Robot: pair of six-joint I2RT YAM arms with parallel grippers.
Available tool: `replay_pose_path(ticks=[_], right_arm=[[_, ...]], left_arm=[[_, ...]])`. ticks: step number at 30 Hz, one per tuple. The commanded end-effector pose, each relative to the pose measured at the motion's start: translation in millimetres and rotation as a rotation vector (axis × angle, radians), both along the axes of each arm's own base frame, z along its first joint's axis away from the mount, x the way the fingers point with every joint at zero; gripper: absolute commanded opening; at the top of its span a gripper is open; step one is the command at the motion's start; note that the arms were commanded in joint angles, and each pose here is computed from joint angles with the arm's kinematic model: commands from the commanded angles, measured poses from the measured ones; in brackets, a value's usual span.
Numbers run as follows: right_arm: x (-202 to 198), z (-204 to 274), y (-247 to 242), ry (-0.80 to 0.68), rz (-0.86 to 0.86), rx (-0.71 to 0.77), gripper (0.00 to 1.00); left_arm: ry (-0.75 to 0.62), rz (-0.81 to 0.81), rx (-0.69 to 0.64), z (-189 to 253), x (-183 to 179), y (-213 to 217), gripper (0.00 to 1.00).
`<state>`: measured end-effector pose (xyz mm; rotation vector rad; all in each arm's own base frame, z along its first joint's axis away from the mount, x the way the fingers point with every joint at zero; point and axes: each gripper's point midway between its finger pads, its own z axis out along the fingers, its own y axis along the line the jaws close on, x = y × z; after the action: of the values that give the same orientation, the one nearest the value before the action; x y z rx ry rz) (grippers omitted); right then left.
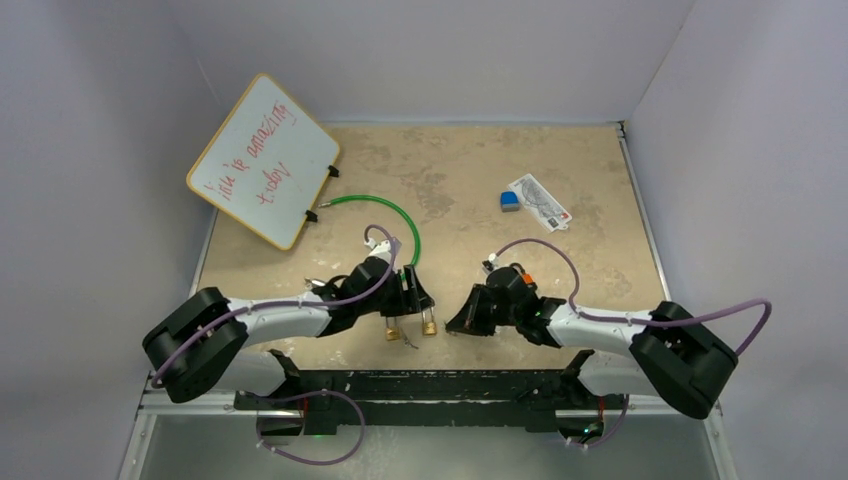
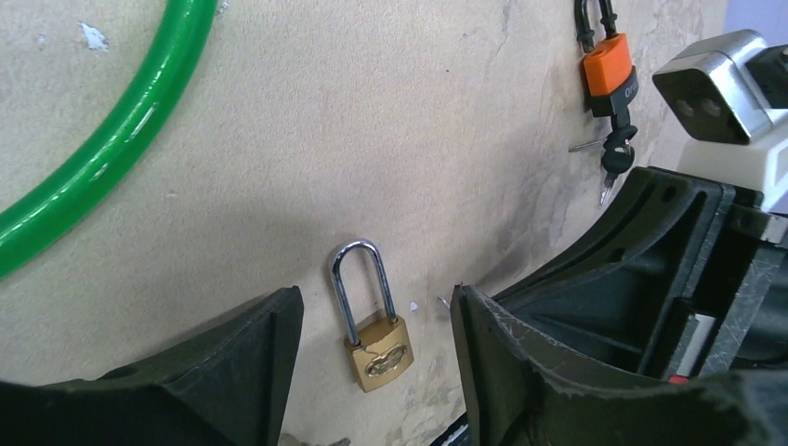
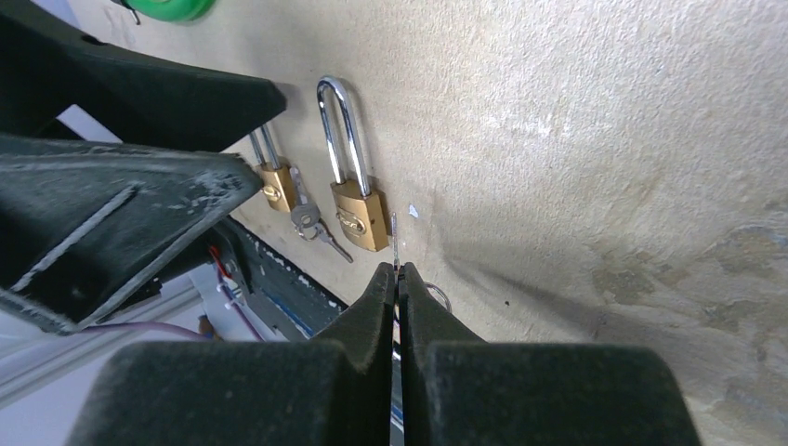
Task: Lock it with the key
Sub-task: Place the lock at the center of the board, then place the key at the center of the board.
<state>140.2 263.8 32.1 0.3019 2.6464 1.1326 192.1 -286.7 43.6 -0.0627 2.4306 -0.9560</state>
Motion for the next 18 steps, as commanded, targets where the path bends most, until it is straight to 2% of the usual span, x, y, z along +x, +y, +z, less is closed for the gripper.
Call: replay_pose_path(ticks=[1,9,11,14,17,18], right_arm=[[14.1,16.7,16.6,-0.027,-0.005,0.065,0.0],[20.1,8.1,23.8,0.01,-0.029,0.068,0.0],[21.0,4.8,22.8,0.022,-0.04,0.053,0.03],[23.5,3.6,16.0,0.006,-0.06,0.016,0.25],[27.3,10.7,9.3,-0.036,-0.076,-0.007,0.44],[29.0,13.6,6.3,-0.048,-0.085,-0.021,0.46]], left_arm=[[-0.092,-0.026,0.016,27.1,7.0,0.6,0.64],[-0.19,0.025,-0.029,66.2,8.3,17.0,0.64],[-0.208,0.047,-0.044,74.4,7.2,23.4,0.64],[-0.227,0.072,-0.044,80.9,6.3,32.5,0.65],[-0.231,0.089,-0.024,82.4,4.0,41.7,0.66],[-0.235,0.096,-0.022,83.9,4.2,43.8,0.66]])
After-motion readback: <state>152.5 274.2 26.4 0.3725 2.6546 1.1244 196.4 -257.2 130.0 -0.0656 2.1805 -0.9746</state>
